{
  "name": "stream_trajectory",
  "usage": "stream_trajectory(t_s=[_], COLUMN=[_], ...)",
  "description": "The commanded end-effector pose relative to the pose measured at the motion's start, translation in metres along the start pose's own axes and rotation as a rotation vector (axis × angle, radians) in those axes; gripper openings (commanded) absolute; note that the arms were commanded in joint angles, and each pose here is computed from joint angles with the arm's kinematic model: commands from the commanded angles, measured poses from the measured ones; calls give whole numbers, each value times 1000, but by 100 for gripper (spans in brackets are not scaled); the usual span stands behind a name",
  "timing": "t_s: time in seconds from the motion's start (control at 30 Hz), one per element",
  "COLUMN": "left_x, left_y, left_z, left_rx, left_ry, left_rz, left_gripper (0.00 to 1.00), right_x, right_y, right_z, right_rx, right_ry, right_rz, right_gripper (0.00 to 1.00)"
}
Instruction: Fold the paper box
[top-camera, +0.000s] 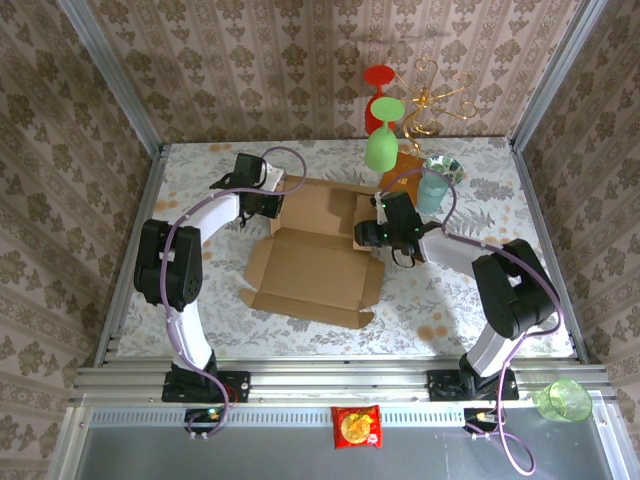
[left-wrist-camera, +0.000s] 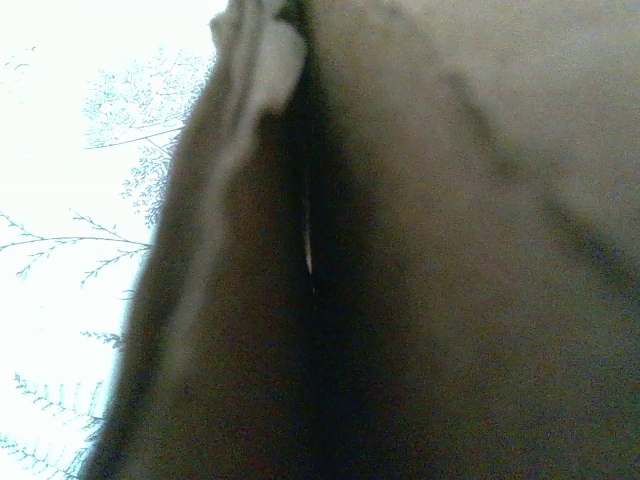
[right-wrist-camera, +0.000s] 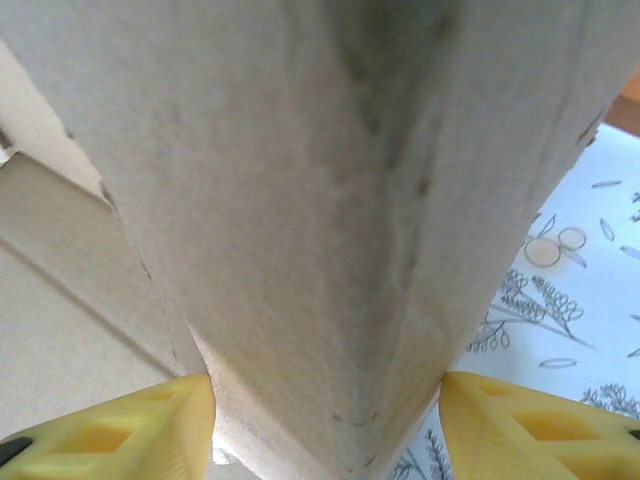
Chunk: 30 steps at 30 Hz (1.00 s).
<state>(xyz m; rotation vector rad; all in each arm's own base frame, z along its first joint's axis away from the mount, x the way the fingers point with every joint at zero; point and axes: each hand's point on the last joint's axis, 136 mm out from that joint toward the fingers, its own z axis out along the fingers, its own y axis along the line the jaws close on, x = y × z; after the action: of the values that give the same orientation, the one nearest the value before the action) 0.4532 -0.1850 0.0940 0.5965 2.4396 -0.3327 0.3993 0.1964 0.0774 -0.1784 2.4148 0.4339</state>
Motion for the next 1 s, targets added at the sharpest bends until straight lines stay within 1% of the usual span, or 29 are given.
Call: stream_trajectory(t_s=[0.0,0.17,0.37,0.4,0.5,0.6,0.77,0.83,0.97], left_x=[-2,1,3,3,3,3,2,2,3], left_y=[-17,-20,-19,-19,-18,-19,-20,-21,-23], left_z=[0,0,-1,-2,-2,-3,-5,-5,-6], left_rx=[41,39,35,33,31,31,34,33,34], left_ry=[5,16,22,22,22,24,25,25,30], left_rz=[-26,-29,-28,-29,-30,-28,-22,-20,-18], left_gripper=[0,0,0,0,0,0,0,0,0], right_x=[29,32,31,31,30,30,30,30,26], right_y=[-3,-16,-36,-39,-42,-44,-46,-45,-44], right_z=[14,18,12,10,5,2,1,1,2], right_rx=[99,231,376,392,412,423,427,424,421], right_ry=[114,124,132,131,117,106,91,88,78], right_rz=[-51,-72,-96,-100,-103,-110,-118,-126,-130], right_gripper=[59,53,42,39,31,26,15,10,5])
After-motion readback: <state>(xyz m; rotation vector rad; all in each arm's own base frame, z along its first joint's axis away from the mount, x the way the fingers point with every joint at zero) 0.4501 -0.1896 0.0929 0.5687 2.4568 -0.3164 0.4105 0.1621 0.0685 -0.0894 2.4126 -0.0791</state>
